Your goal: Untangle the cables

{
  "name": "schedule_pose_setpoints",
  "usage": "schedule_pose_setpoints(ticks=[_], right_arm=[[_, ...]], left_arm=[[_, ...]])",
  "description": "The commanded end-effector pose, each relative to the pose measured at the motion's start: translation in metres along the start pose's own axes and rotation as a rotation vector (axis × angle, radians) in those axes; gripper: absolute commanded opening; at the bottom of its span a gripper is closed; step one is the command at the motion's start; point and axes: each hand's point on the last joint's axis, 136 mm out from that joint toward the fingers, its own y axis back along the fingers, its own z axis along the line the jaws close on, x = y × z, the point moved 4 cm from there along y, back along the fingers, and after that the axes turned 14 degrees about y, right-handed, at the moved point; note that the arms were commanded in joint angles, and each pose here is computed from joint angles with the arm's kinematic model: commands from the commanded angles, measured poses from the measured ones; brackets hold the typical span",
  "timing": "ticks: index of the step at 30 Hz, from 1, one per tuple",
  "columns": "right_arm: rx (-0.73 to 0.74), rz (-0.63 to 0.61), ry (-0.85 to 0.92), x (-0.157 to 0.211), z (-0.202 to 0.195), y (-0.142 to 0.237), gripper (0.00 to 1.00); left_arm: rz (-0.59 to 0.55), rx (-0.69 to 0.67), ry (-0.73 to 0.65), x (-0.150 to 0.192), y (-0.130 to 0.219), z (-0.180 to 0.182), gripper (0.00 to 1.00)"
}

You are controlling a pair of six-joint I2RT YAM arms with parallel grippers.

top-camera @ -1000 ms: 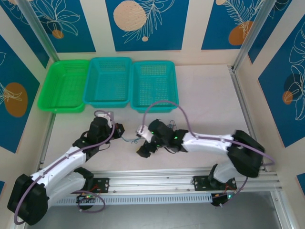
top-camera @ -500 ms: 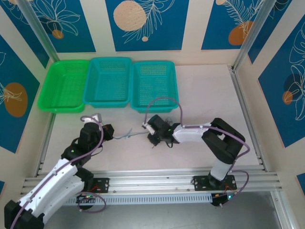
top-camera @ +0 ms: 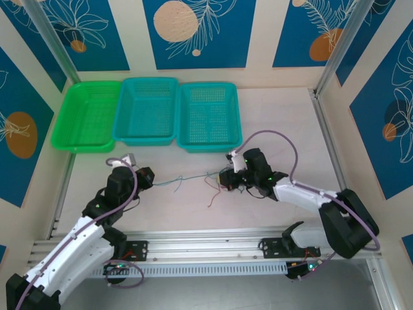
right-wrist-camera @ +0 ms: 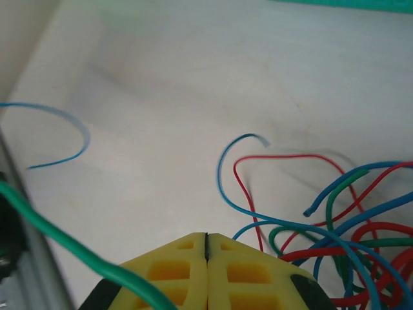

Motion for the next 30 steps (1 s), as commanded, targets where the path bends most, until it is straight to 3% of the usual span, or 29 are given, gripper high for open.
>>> schedule_pose_setpoints(ticks=[1,4,6,15,19,24,27,30], right_arm=[[0.272,0.046,-0.247,0.033,-0.056,0.026,0.0],[0.238,0.053,-0.233,0.03,-0.049,0.028,0.0],[0.231,0.06,-0.239,0.031,-0.048,0.028,0.0],[0.151,0.002,-0.234,0.017,-0.032,0.034,0.0],[0.144,-0.036,-0.195,0.004,-0.023,0.04,0.0],[0.148,-0.049,-0.166,-0.004,-0.016,0.044,0.0],[0.144,-0.047,-0.165,-0.005,-0.014,0.045,0.0],[0.14,-0.044,-0.167,-0.005,-0.012,0.045,0.0]], left_arm=[[-0.134,-0.235,-0.015,-0.014,0.002,0.052,0.08],[-0.121,-0.217,0.0,-0.01,-0.004,0.054,0.16],[-0.115,-0.219,0.005,-0.008,-0.007,0.056,0.3],[-0.026,-0.117,-0.027,0.003,-0.017,0.041,0.33],[0.095,-0.198,-0.069,0.012,-0.024,0.038,0.43],[0.278,-0.294,-0.328,0.038,-0.041,0.018,0.43],[0.386,-0.304,-0.483,0.063,-0.057,0.003,0.48],[0.427,-0.412,-0.577,0.076,-0.074,0.009,0.55]])
